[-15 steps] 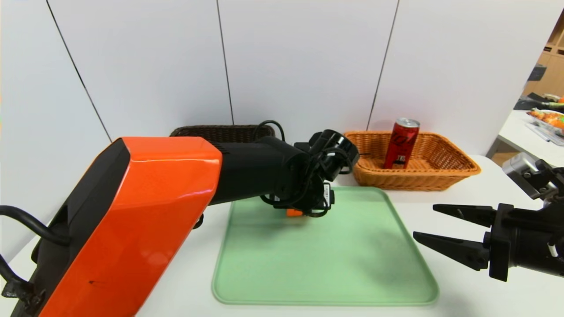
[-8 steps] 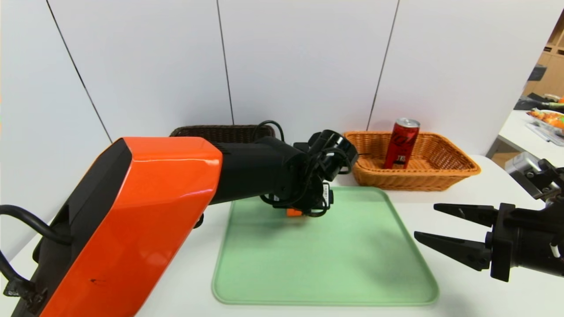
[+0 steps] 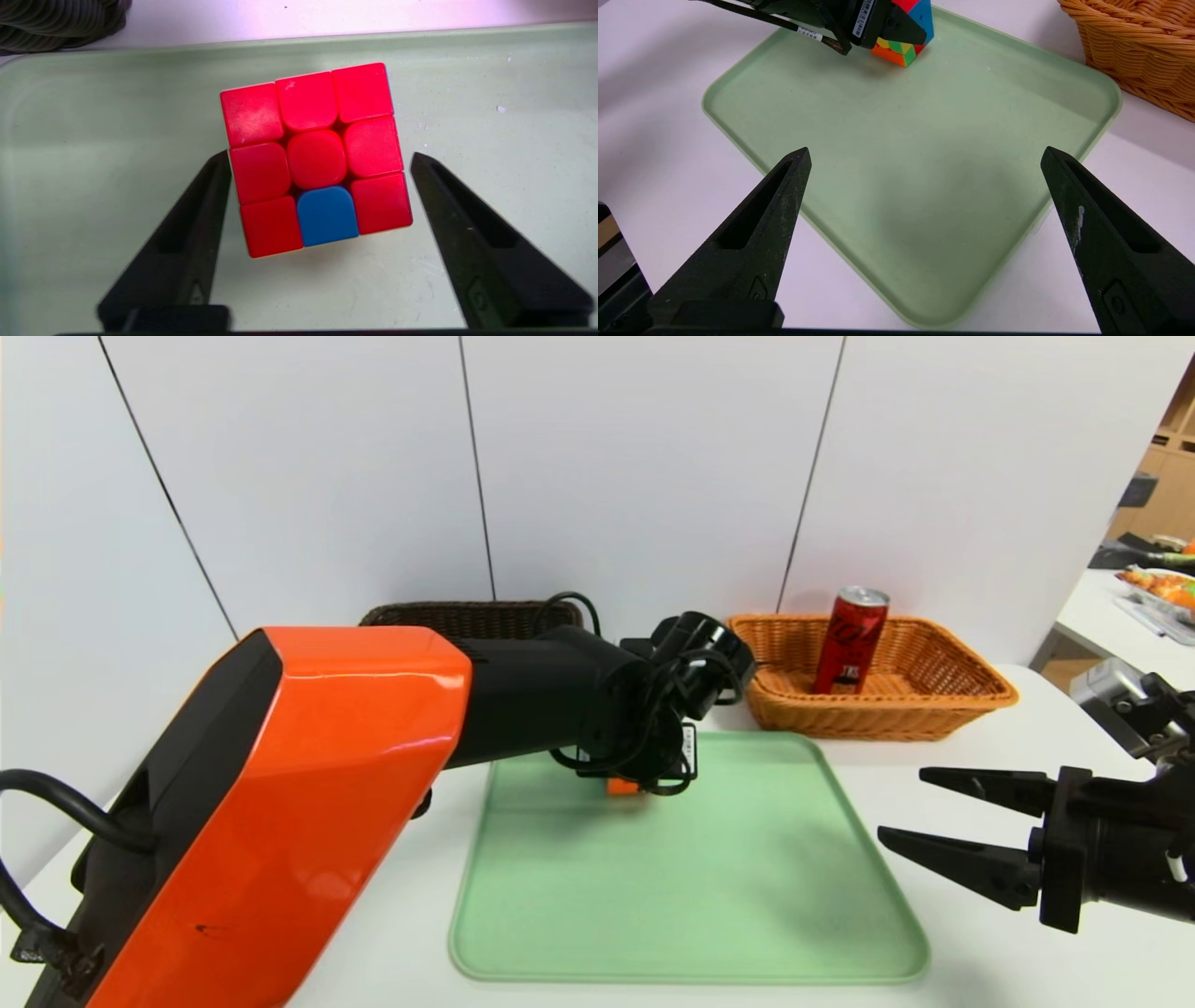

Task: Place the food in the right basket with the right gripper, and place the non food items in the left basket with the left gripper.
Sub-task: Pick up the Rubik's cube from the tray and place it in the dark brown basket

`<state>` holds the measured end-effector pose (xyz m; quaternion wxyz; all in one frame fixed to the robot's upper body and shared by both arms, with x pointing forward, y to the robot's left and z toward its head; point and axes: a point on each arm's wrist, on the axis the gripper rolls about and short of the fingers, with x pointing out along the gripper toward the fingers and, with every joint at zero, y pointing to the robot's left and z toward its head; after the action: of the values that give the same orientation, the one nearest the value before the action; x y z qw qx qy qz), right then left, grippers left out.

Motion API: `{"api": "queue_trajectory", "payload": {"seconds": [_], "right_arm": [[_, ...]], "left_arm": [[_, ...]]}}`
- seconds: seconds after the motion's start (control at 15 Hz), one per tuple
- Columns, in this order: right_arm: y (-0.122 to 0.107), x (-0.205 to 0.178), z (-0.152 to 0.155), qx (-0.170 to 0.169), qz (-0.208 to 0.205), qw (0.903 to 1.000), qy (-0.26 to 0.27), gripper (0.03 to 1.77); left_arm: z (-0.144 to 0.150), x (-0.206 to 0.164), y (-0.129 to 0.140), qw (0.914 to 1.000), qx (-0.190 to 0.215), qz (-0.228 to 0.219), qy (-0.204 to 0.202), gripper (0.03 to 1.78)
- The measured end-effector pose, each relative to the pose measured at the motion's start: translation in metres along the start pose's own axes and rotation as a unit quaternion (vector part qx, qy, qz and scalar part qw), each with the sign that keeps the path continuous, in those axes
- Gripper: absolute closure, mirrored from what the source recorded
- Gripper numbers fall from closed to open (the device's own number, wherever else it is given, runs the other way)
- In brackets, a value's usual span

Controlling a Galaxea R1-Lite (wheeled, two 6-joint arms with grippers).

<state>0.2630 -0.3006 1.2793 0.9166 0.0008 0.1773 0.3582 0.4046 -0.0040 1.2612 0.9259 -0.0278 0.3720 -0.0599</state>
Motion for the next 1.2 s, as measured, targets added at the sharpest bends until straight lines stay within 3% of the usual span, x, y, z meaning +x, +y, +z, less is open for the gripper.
{"api": "queue_trajectory", "payload": {"seconds": [0.13, 0.2, 0.73, 1.2], "right_arm": [[0.000, 0.000, 0.000, 0.000, 0.000, 1.0000, 0.000, 0.10], [0.000, 0.000, 0.001, -0.001, 0.000, 1.0000, -0.001, 0.10], [0.000, 0.000, 0.002, -0.001, 0.000, 1.0000, -0.003, 0.10], [-0.002, -0.001, 0.001, 0.002, -0.005, 1.0000, -0.002, 0.10]], "left_arm": [[0.000, 0.000, 0.000, 1.0000, 0.000, 0.000, 0.000, 0.82], [0.000, 0.000, 0.000, 1.0000, 0.000, 0.000, 0.000, 0.85], [0.008, -0.013, 0.004, 0.9997, -0.002, 0.015, -0.019, 0.86], [0.040, -0.076, 0.026, 0.9985, -0.014, -0.004, -0.054, 0.86]]}}
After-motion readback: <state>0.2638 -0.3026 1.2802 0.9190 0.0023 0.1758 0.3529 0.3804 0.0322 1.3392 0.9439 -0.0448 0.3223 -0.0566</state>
